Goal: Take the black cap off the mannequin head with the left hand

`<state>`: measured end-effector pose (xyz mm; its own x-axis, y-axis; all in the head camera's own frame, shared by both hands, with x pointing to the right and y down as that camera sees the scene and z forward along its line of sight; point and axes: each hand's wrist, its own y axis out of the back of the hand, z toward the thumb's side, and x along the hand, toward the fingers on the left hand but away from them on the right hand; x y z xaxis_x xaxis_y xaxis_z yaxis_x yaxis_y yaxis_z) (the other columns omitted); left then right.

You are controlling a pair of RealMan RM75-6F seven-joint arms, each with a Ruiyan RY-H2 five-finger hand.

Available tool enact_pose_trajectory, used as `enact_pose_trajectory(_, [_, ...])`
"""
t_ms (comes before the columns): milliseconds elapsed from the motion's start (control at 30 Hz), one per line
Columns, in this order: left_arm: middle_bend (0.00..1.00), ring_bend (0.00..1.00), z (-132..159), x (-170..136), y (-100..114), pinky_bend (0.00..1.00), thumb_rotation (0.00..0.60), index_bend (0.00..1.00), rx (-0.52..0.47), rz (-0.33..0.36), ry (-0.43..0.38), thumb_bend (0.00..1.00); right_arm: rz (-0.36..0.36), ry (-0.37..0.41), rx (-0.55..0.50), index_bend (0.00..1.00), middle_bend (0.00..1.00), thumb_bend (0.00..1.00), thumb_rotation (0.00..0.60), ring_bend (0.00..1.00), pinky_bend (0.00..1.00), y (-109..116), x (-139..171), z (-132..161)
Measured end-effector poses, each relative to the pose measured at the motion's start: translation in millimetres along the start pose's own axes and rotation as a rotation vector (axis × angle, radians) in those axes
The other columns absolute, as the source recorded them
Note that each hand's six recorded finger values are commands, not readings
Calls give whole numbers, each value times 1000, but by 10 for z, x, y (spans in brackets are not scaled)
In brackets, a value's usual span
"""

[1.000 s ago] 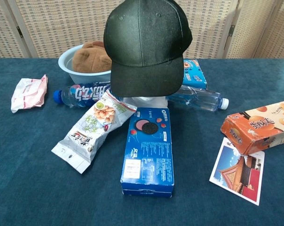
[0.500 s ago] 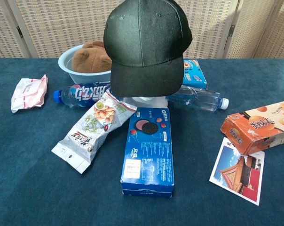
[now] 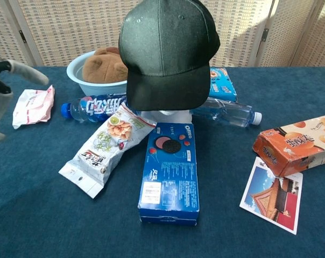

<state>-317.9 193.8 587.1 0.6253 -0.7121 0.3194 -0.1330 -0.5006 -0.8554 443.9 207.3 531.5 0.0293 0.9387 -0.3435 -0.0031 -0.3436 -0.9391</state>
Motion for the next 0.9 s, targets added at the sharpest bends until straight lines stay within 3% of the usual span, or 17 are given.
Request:
enact_pose_trajectory(100, [972, 972, 98, 173, -62, 1000, 600, 240, -2, 12, -58, 169, 3, -2, 0, 172, 213, 62, 600, 145, 222, -10, 9, -11])
enact_pose_trajectory(200, [1000, 1000, 197, 336, -126, 1000, 600, 263, -8, 24, -105, 168, 5, -5, -1, 172, 213, 62, 600, 145, 222, -16, 17, -25])
enact_pose_trajectory(433, [1000, 1000, 392, 679, -263, 1000, 600, 293, -26, 61, -181, 169, 11, -10, -5, 172, 213, 62, 600, 145, 222, -38, 31, -47])
enact_pose_trajectory(900, [1000, 1000, 585, 1154, -450, 1000, 600, 301, 34, 123, -290, 169, 38, -23, -12, 172, 213, 62, 600, 145, 222, -117, 53, -90])
